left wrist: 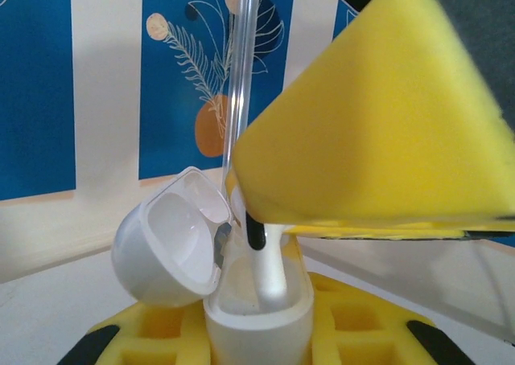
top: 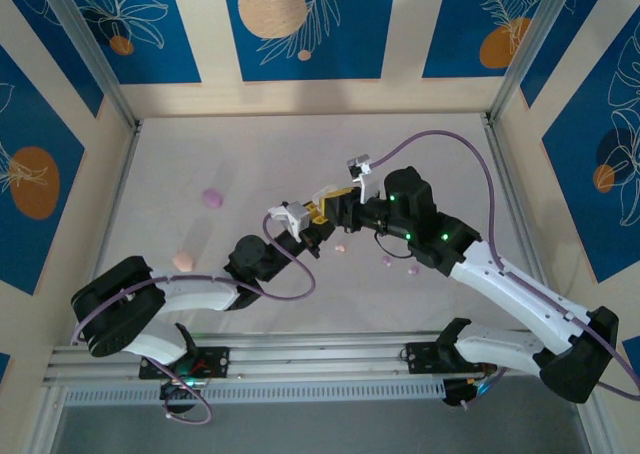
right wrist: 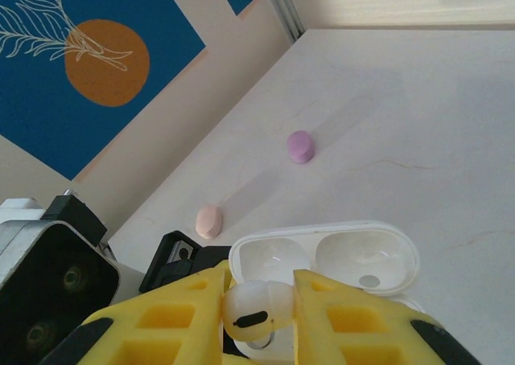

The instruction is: Insert the wireless bluetooth earbuds into the charging case

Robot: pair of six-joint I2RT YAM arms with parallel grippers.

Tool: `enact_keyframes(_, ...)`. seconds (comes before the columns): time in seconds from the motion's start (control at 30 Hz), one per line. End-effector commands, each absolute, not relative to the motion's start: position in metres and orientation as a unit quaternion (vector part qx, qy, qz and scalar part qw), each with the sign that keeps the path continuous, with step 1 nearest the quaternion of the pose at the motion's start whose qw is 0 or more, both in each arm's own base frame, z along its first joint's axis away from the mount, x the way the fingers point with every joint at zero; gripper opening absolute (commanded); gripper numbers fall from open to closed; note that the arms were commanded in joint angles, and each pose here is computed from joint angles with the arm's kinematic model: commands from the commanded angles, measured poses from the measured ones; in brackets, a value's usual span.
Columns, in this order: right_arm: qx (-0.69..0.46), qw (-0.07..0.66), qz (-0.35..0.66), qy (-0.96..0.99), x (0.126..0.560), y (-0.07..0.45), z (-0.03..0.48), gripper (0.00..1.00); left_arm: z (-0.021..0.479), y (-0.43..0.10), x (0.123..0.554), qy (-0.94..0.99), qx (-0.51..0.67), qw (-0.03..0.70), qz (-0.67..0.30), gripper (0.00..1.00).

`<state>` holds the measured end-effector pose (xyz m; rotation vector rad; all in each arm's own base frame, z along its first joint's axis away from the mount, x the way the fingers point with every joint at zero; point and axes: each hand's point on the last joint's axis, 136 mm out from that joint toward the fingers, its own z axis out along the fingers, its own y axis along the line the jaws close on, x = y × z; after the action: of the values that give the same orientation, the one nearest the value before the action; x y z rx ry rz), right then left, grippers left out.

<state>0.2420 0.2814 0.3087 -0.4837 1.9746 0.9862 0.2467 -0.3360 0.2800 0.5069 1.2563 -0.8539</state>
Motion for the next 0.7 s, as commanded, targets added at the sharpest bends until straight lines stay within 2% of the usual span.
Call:
enact_keyframes(0.0,-0.198,0.398,0.354,0.823,0.244,0.276,0.284,0.26,0.321,-0.329,0.231,0.498,0.217,0.731,-0.413,0.18)
enact_keyframes(0.37,-0.223,0.374,0.319,0.842,0.243,0.274,0.273,0.26,0.318,-0.325,0.232,0.501,0.224,0.74,-0.39,0.18)
enact_keyframes(0.67,-0.222,0.368,0.315,0.846,0.242,0.273,0.274,0.34,0.317,-0.325,0.231,0.501,0.229,0.74,-0.387,0.19)
